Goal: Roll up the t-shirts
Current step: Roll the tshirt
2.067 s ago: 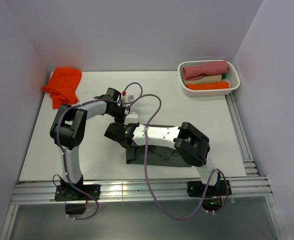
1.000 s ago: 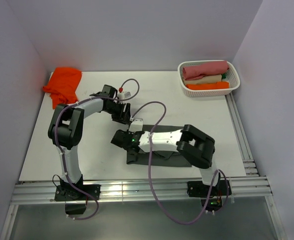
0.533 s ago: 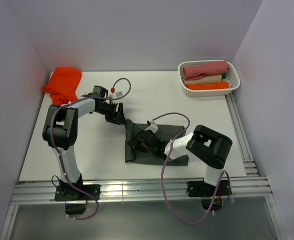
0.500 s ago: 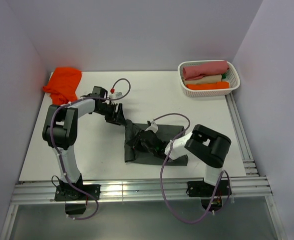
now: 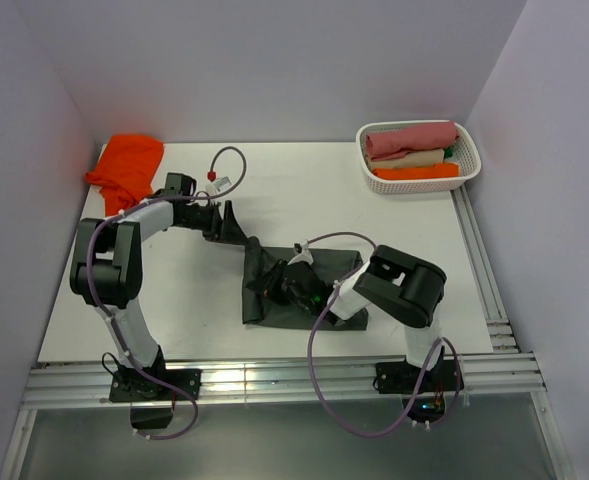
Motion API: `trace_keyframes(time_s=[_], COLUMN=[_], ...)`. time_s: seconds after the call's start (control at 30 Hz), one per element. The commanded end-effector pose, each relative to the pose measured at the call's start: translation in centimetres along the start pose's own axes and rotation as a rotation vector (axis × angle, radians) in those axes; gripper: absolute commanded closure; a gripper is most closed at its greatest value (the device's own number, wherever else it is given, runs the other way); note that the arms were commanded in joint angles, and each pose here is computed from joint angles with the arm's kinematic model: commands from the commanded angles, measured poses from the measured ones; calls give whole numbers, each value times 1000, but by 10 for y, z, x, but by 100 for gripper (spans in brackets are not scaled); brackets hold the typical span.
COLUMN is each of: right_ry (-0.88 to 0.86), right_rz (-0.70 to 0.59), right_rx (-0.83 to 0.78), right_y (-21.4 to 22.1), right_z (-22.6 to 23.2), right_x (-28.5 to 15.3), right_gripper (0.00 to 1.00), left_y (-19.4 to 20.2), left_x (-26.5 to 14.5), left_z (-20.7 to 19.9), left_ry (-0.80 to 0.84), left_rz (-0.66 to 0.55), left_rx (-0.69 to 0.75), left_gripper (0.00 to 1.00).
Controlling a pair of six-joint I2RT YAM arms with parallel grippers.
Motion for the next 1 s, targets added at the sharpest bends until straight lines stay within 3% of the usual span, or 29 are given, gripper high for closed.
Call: trace_keyframes(time_s=[0.0,0.2,0.37,0.5,0.6,0.63,0.7,0.73,0.83,0.97], right_ry=[24,-16,-47,-40,-11,-1,40,48,119,270], right_rz=[13,0,-5,3,4,3,-1,-2,-10,-19], right_rx=[24,77,117,117,102,89,71,59,23,-63], right_y=[4,7,11,13,12,11,10,9,5,0], right_z=[-11,-18,-23,-26,-26,-25,-27,-26,-24,-19], right_x=[1,-2,-3,-2,-2,-2,-4,-4,-4,-8], right_gripper=[82,84,85,85,85,85,83,82,73,49], left_y=[-3,7,11,9,6,6,5,6,4,2], left_x=[-3,11,26,40,44,45,49,49,50,49], left_z=[-3,26,38,37,31,29,24,25,20,13], left_ry=[40,-56,-110,-168,-225,-248,-273,-310,-350,-418], left_rz=[-19,9,33,48,38,42,50,50,47,53], left_rx=[26,-37,-134,-132,-117,-118,-104,-102,-77,-42], left_gripper=[25,29,36,41,50,60,69,80,90,99])
Point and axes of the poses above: each gripper's point midway between its finger pads, its own x axis out along the fingers, its own z axis along the line the jaws close on, y = z × x, the point moved 9 cm from there along -x, back along the fingers, and after that the axes turned 10 degrees about -x, right-handed, at the moved point
